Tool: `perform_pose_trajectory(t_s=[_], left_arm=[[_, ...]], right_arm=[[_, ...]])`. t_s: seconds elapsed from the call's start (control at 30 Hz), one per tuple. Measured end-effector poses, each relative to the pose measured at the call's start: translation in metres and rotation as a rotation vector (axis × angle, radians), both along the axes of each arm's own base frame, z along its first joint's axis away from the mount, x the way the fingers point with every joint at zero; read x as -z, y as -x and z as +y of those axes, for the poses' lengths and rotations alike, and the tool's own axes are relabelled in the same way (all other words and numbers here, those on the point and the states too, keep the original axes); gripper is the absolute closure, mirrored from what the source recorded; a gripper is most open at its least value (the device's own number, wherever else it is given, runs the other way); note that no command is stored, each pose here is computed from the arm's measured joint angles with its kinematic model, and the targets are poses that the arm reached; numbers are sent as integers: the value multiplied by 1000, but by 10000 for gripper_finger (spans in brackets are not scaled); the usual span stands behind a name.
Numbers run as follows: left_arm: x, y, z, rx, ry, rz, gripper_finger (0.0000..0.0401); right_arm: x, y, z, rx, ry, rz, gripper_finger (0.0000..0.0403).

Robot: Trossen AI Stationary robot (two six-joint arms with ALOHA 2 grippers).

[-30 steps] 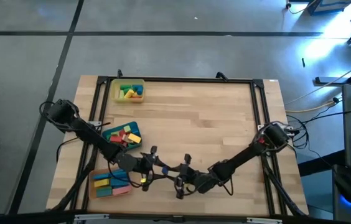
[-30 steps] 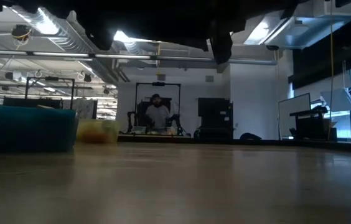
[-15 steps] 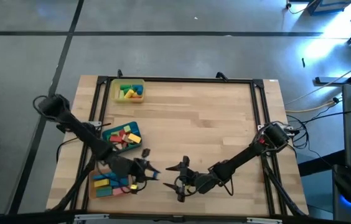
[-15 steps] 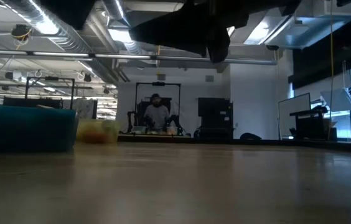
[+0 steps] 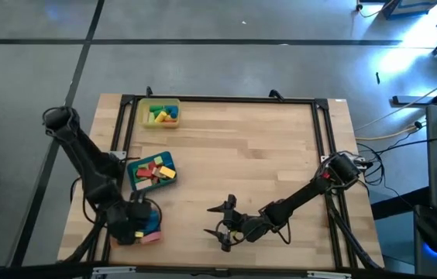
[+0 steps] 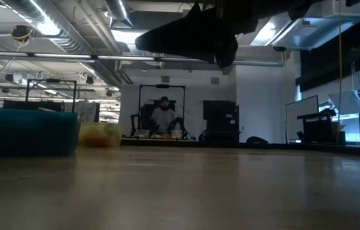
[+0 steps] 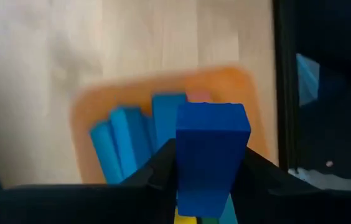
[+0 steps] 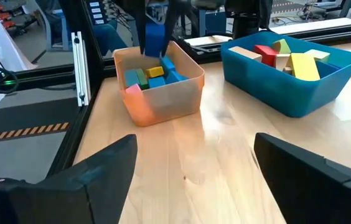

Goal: Sort blocks by size
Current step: Put the blue block into the orange bin, then return to Home Position

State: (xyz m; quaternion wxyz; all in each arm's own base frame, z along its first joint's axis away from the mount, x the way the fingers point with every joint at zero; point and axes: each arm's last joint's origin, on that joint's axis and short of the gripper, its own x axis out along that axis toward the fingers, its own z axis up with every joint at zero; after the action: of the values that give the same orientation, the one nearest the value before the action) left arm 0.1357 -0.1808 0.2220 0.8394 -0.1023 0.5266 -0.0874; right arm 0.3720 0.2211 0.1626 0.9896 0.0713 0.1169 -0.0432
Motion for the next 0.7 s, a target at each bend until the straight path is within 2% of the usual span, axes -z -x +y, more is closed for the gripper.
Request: perform_pose_trajectory(t_s=[0.13, 0.3, 0.6, 0.7], left_arm=[[16, 7, -6, -31, 15, 61, 310], [22, 5, -11, -15, 14, 56, 295], [23, 1, -10, 21, -5, 40, 226], [22, 0, -7, 41, 9, 75, 201]], right_arm=[[0, 0, 0, 0, 0, 0, 77], [0, 0, 0, -1, -1, -1, 77], [0, 0, 0, -8, -3, 0, 77], [0, 0, 0, -8, -4, 0, 77]])
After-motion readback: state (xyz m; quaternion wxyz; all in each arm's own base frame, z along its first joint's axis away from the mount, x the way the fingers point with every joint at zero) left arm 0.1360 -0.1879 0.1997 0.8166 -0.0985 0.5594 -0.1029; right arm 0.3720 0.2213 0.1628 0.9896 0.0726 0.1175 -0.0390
